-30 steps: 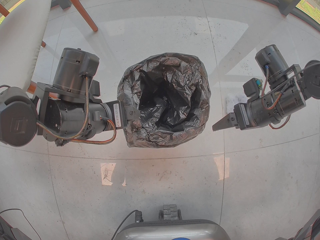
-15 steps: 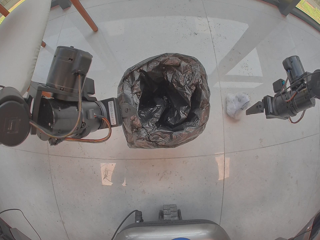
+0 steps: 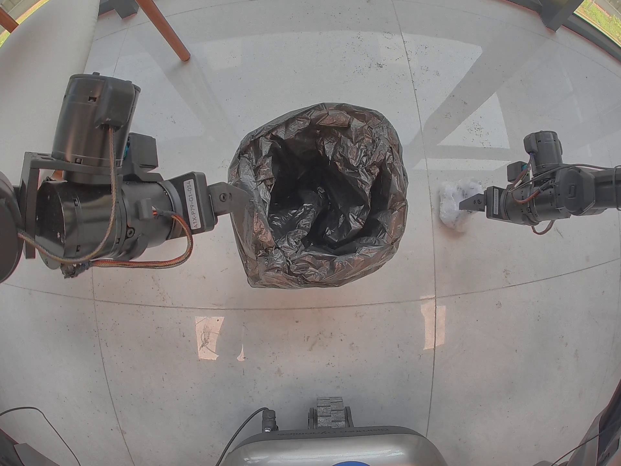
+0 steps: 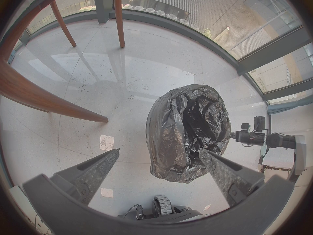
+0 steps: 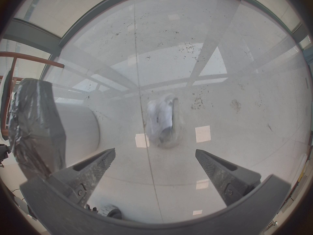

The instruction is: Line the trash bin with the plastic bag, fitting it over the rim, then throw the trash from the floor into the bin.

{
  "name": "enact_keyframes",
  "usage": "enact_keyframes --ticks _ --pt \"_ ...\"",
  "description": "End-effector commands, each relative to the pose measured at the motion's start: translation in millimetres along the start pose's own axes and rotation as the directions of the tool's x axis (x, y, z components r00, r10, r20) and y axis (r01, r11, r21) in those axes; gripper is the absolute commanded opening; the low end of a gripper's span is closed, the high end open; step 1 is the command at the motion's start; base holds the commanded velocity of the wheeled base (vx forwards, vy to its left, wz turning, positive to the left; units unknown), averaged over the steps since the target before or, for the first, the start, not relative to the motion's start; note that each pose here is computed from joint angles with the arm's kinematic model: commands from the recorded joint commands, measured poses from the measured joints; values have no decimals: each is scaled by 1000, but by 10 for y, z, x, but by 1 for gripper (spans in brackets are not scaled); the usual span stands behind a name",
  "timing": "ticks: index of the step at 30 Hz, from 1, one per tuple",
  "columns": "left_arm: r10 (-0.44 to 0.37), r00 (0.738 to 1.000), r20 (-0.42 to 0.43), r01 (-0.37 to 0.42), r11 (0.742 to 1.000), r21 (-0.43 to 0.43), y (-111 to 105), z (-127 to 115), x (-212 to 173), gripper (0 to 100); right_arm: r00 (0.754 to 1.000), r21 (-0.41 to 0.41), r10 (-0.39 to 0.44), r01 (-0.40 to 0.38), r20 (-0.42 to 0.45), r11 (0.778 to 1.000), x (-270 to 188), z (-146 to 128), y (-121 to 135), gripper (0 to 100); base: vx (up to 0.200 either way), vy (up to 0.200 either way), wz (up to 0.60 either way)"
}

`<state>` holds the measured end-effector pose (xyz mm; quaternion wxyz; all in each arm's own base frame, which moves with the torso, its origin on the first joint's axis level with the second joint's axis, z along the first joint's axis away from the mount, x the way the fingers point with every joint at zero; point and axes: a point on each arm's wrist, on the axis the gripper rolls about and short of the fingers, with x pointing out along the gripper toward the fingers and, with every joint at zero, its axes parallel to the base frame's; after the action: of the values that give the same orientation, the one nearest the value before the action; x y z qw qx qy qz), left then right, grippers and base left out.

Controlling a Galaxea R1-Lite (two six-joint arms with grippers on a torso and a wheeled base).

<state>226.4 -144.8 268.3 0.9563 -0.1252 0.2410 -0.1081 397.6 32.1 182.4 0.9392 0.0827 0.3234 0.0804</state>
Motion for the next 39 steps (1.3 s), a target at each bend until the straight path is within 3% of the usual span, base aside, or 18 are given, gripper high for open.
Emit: enact_keyframes --ticks 1,8,9,20,25,28,29,31,33,35,36,39 --pt "-9 1000 16 9 1000 10 20 -23 -28 100 1000 6 -12 12 -18 1000 432 -79 -99 100 0 0 0" --pt "-27 999 40 26 999 36 20 -46 4 100 999 1 -11 11 39 1000 623 -3 -139 100 0 0 0" --pt "-29 999 40 27 999 36 21 -47 0 100 999 1 -11 11 51 1000 643 10 -155 0 0 0 0" --pt "-29 999 41 28 999 38 26 -48 -13 100 997 9 -23 22 75 1000 672 48 -246 0 0 0 0" --pt "-35 998 50 33 999 37 43 -47 -75 100 972 -23 22 -17 236 1000 -97 483 -17 0 0 0 0" --pt "-38 998 48 36 999 37 46 -57 -70 100 947 -62 115 -101 300 993 -766 664 252 0 0 0 0" --pt "-38 998 48 36 999 37 46 -57 -70 100 947 -62 115 -101 300 993 -766 664 252 0 0 0 0" --pt "-54 997 61 52 998 33 37 -44 -70 100 925 -116 233 -208 298 971 -1394 645 584 0 0 0 0" --pt "-63 995 76 61 998 31 28 -24 -73 100 918 -141 294 -265 266 954 -1648 540 787 0 0 0 0" --pt "-66 994 83 64 998 30 25 -17 -74 100 912 -151 327 -296 249 943 -1744 482 893 0 0 0 0" --pt "-68 994 88 66 997 30 23 -14 -73 100 892 -162 395 -366 218 916 -1874 354 1099 0 0 0 0" --pt "-70 993 92 68 997 29 19 -5 -76 100 873 -181 455 -425 178 887 -1909 252 1288 0 0 0 0"
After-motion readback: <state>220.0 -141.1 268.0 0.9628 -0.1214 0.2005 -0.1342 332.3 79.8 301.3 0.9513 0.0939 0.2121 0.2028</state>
